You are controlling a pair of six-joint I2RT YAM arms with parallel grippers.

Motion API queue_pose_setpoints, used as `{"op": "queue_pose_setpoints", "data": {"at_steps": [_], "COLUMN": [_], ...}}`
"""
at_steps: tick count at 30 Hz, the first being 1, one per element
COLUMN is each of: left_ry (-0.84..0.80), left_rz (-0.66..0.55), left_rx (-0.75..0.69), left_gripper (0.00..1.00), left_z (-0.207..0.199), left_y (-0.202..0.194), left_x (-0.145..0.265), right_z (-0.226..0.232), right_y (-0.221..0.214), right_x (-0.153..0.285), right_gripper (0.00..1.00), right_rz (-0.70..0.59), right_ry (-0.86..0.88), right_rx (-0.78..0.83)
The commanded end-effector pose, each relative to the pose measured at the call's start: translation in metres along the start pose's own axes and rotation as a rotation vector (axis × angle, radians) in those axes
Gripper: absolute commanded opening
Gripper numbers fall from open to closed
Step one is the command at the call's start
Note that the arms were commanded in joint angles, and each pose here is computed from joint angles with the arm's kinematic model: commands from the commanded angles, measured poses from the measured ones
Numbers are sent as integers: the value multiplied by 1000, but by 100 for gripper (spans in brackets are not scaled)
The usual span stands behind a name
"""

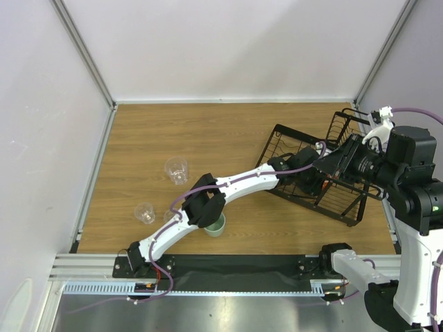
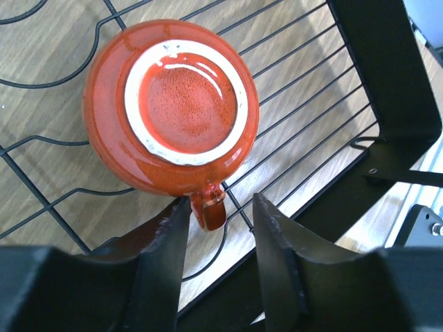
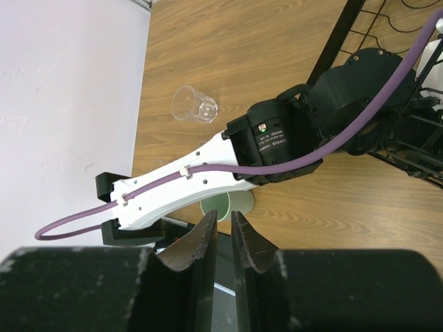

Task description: Load the cups into the dish rack

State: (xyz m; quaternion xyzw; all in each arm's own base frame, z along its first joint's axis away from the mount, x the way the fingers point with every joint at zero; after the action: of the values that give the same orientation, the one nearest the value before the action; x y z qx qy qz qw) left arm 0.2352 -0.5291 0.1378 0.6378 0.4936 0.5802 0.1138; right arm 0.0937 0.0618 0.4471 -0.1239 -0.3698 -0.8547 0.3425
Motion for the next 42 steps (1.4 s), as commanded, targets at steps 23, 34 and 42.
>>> {"op": "queue_pose_setpoints", "data": {"at_steps": [23,34,42], "left_ry": [-168,-88,35], "left_rz": [-129,-207,-230], "left_rx": [-63,-31,61], "left_gripper": [64,69,66], "left_z": [20,36,30], "left_y": [4,7,6], "left_x": [72,139,215], "right_z": [0,-3,-6], "right_y": [0,-1,0], "right_x": [-5,-6,-12], "right_gripper": [20,24,33], "right_rz": [-17,-12,29], "right_ry": [46,36,21], "right_rx": [2,13,14]}}
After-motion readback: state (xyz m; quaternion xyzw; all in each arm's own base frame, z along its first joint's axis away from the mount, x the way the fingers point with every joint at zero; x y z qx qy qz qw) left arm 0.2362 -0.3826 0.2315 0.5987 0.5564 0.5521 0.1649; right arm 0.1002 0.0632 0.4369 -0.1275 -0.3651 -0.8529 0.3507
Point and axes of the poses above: each gripper's point midway between its finger pads, its own x axis back along the fingers, its own z axis along the line the jaws close on, y = z × x, the point moved 10 cm from there along x, back along the fingers, and after that the axes turned 7 degrees about -x, right-handed, at the moved point
